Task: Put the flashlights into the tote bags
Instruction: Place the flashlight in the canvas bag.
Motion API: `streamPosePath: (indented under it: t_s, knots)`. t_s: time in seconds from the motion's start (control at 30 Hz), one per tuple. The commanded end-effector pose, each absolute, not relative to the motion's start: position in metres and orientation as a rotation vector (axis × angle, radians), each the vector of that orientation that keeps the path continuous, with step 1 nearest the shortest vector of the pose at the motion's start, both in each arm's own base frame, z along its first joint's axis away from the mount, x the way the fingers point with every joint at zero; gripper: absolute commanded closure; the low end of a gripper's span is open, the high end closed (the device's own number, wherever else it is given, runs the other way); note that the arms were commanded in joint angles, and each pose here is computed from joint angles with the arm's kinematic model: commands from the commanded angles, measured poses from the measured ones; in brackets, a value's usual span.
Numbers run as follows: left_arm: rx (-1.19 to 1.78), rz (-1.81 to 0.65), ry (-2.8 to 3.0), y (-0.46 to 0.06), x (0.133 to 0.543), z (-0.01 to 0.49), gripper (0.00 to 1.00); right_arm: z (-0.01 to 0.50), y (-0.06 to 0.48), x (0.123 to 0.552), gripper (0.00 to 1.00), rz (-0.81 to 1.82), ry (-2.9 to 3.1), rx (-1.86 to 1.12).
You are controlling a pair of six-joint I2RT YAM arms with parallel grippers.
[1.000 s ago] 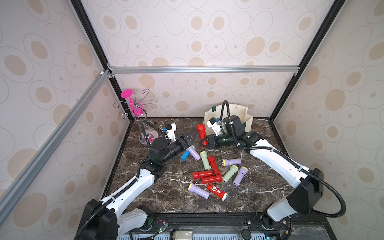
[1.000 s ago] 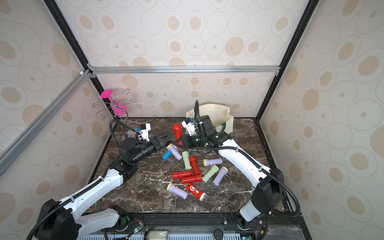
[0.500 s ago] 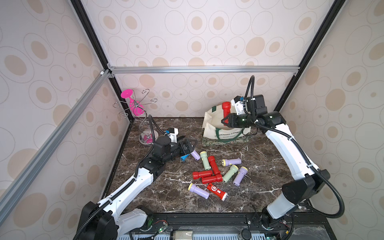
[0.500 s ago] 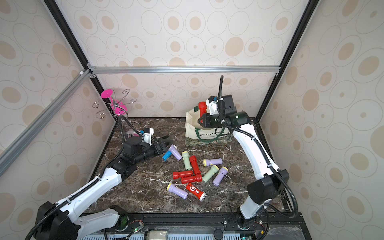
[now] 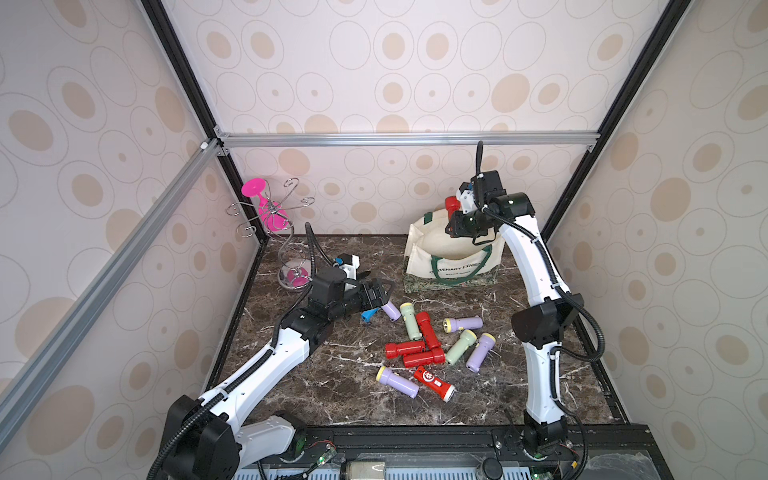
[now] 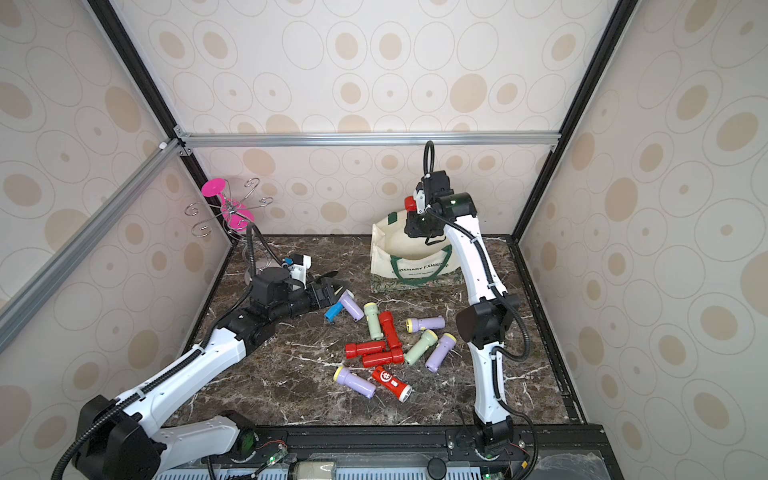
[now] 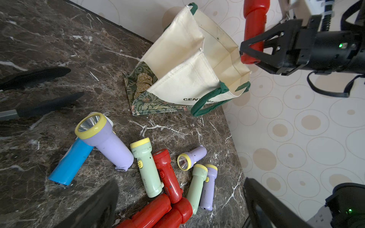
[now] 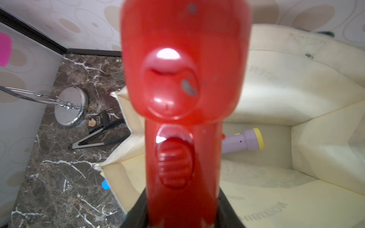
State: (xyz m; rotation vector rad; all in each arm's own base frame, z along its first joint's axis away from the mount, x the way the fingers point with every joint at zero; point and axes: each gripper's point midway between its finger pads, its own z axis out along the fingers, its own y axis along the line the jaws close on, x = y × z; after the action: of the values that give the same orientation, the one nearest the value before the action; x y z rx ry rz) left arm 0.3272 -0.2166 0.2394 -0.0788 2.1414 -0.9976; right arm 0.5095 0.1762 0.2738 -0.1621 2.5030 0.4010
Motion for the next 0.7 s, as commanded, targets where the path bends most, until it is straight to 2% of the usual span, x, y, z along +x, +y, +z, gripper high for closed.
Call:
streamPosePath:
  t_s: [0.0, 0.47, 0.67]
  knots:
    - [-0.065, -0.964, 2.130, -0.214, 0.333, 0.246, 0.02, 0.260, 0.170, 0.511, 1.00, 0.341, 2.539, -0.160]
    - [-0.082, -0.928, 2.161, -0.209, 0.331, 0.229, 0.03, 0.181, 0.173, 0.533, 1.00, 0.275, 2.662, -0.170]
    - [-0.078, -0.924, 2.178, -0.208, 0.327, 0.222, 0.03, 0.159, 0.172, 0.534, 0.96, 0.247, 2.701, -0.192]
